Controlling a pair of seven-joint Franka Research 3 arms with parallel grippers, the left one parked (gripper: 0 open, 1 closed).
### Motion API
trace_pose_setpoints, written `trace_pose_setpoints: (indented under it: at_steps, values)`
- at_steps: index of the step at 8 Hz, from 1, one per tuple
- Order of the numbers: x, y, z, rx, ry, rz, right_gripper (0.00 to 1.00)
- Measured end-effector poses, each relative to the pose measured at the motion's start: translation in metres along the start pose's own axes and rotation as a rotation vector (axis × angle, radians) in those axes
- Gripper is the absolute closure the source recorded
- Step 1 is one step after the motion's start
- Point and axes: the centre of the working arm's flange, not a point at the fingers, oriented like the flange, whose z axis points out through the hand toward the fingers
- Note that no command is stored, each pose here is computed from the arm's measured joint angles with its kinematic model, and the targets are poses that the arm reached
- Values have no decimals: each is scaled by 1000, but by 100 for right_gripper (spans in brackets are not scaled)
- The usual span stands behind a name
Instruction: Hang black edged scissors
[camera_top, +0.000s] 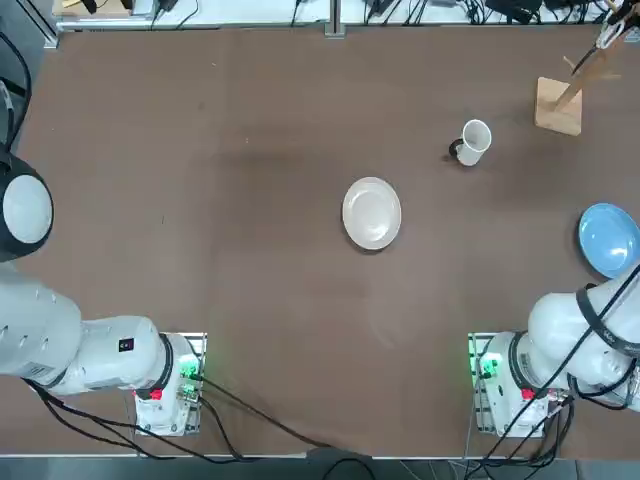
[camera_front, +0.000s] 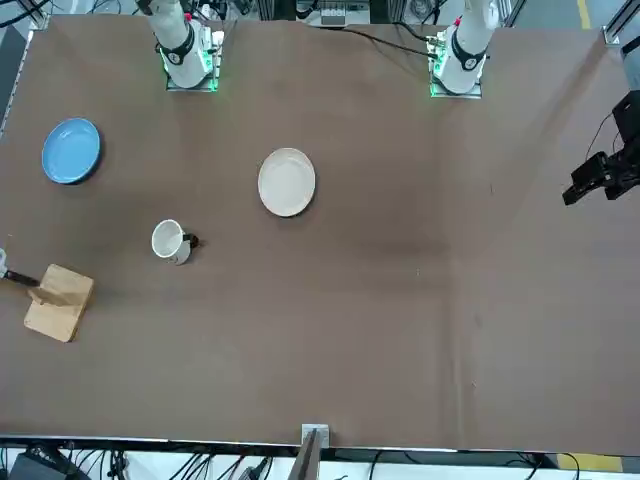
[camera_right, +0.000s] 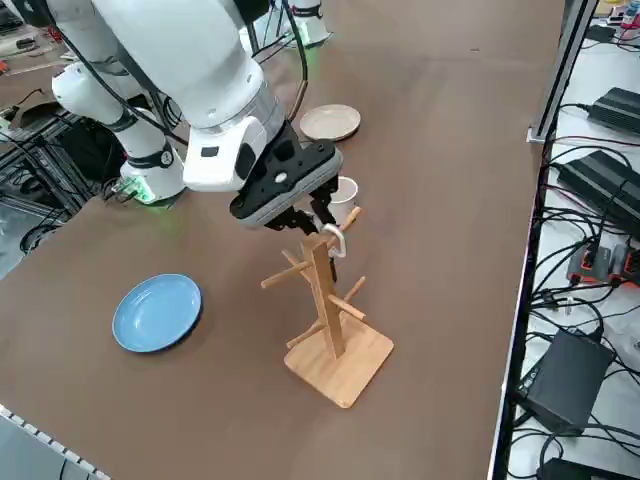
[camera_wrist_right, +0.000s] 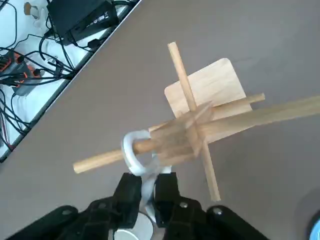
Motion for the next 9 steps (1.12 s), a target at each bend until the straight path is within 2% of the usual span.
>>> trace_pose_setpoints:
  at_steps: [4, 5, 9]
  values:
    - [1, -1, 8, 0, -12, -1, 7]
    - [0, -4, 7, 2, -16, -7, 0]
    - [-20, -56, -20, -1, -60, -100, 0]
